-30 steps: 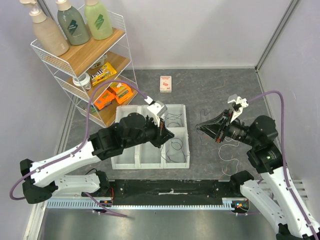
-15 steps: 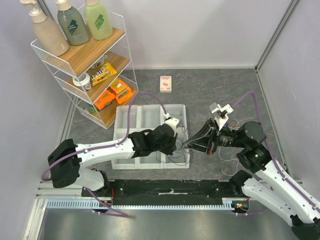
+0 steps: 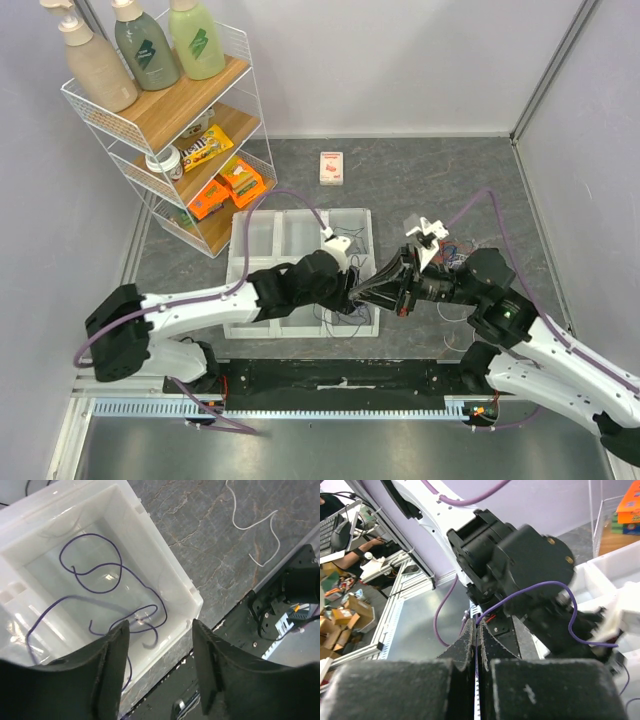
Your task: Untangle the cables
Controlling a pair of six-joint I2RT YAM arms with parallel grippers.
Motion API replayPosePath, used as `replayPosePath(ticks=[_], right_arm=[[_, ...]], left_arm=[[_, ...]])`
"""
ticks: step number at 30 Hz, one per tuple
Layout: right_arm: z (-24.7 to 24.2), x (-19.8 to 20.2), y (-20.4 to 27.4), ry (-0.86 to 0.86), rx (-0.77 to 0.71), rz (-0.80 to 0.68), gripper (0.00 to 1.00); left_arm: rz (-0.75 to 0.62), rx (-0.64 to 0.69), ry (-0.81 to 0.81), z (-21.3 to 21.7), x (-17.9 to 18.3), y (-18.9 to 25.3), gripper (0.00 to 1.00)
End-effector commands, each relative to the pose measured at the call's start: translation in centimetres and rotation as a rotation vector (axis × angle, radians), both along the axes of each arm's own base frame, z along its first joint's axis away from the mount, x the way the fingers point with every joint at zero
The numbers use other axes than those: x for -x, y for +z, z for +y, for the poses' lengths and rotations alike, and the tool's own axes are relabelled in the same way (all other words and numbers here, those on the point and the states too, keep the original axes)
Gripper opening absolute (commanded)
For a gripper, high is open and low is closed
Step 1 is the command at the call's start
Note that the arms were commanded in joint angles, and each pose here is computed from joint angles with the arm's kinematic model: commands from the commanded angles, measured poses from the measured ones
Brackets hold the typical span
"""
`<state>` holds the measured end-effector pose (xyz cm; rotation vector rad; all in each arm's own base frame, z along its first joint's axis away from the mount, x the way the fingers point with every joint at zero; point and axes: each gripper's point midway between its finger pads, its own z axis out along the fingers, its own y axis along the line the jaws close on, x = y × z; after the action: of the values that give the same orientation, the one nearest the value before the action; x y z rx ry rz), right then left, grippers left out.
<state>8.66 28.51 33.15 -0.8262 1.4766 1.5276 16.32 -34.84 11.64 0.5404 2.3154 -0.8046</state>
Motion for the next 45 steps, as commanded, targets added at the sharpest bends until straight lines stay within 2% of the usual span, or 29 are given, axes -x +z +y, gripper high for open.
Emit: replayPosePath(ticks=[1,7,11,15,21,23,24,25,27,29,33,37,38,45], right_arm=[[-0.9,-1.4,-0.4,-0.113,0.013,-0.062,0.00],[0.0,-3.0,-1.2,-0.160,-0.018,-0.061,0.00],[1.8,-5.4,-2.1,-0.206,-0.024,-0.019,0.00],[2.3,-10.2,-4.8,-0.406,0.108,0.010,0.00],[0.5,-15.6,-10.7,-0.634,0.395,-0.111,0.00],[0.3,-16.3,-10.3,-0.669,0.408,-0.133,0.00],[0.3,-16.6,-9.9,-0.680,0.406,-0.143,0.00],[0.4,-16.9,-9.3,-0.687,0.400,-0.149,0.00],[0.7,-17.2,-8.6,-0.687,0.403,-0.156,0.00],[1.2,-17.0,-8.1,-0.665,0.396,-0.157,0.00],[1.4,-16.5,-8.3,-0.641,0.380,-0.135,0.00],[1.7,-16.0,-8.7,-0.615,0.369,-0.122,0.00],[1.8,-16.0,-9.0,-0.611,0.374,-0.118,0.00],[3.5,-13.8,-13.1,-0.485,0.360,-0.003,0.00]], left_arm=[[-0.068,0.102,0.031,2.0,-0.3,4.1,0.64],[-0.138,0.171,0.073,6.7,0.9,7.2,0.72],[-0.130,0.168,0.160,9.6,1.3,6.7,0.62],[-0.053,0.137,0.203,10.2,1.8,4.2,0.58],[0.025,0.139,0.201,8.2,1.8,0.6,0.72],[0.036,0.121,0.193,7.6,1.5,-0.4,0.76],[0.041,0.114,0.188,7.3,1.3,-0.7,0.84],[0.048,0.104,0.177,6.9,1.3,-1.1,0.88],[0.053,0.094,0.161,6.5,1.2,-1.5,0.90],[0.059,0.085,0.152,6.2,1.1,-2.0,0.72],[0.053,0.076,0.141,6.1,0.9,-2.0,0.47],[0.031,0.119,0.112,5.4,0.9,-0.3,0.07],[0.029,0.121,0.111,5.4,0.9,0.1,0.02],[0.021,0.182,0.043,3.7,1.2,3.7,0.02]])
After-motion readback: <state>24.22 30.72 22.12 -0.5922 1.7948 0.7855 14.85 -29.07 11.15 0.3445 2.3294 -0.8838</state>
